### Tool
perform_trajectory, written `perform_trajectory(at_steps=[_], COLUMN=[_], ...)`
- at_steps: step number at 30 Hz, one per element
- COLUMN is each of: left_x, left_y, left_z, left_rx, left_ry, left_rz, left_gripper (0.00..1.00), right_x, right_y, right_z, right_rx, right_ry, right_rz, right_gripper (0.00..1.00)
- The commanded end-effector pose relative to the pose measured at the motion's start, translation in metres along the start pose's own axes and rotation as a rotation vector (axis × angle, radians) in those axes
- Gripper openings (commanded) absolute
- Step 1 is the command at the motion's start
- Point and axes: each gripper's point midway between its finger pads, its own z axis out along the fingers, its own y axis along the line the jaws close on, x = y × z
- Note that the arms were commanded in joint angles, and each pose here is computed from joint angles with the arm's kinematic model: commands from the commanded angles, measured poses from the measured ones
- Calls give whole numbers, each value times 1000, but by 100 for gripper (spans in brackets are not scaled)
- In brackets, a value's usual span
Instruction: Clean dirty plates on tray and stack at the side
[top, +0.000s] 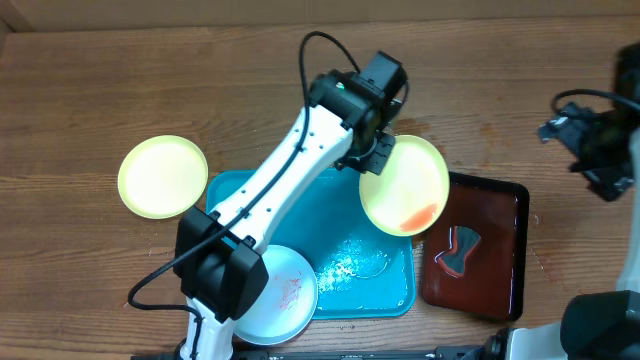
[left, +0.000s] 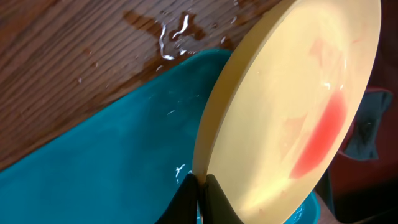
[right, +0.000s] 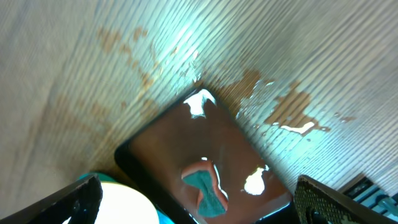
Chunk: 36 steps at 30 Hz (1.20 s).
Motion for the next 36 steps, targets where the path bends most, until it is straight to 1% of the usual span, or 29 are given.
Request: perform_trajectory(at_steps=[1, 5, 9, 15, 18, 22, 26, 30, 34, 36], left_x=[-12, -19, -28, -34, -33, -32, -34, -37, -34, -34], left_y=[-20, -41, -61, -87, -96, -115, -130, -146, -164, -166], left_z=[-11, -21, -40, -66, -71, -77, -87, -96, -99, -102], left_rx=[-26, -91, -187, -294, -346, -386, -442, -480, -475, -501], left_ry=[-69, -135, -233, -350, -380, -421, -490, -545, -571, -587], left_rz=[34, 101, 166, 241, 296, 384, 423, 485, 555, 561], left_gripper=[4, 4, 4, 4, 4, 4, 4, 4, 4, 4], right_x=[-3, -3, -6, -13, -18, -27, -32, -35, -35, -35], right_y=[4, 4, 6, 11, 10, 0, -5, -6, -5, -5], right_z=[-18, -18, -19, -22, -24, -26, -29, -32, -33, -33], right_rx=[-89, -96, -106, -214, -258, -274, -319, -368, -383, -384], right_ry=[-15, -13, -21, -4, -4, -15, -9, -6, -4, -5], right_rz=[-30, -34, -33, 10, 2, 38, 57, 47, 42, 41], right_gripper=[100, 100, 100, 100, 100, 100, 100, 100, 100, 100])
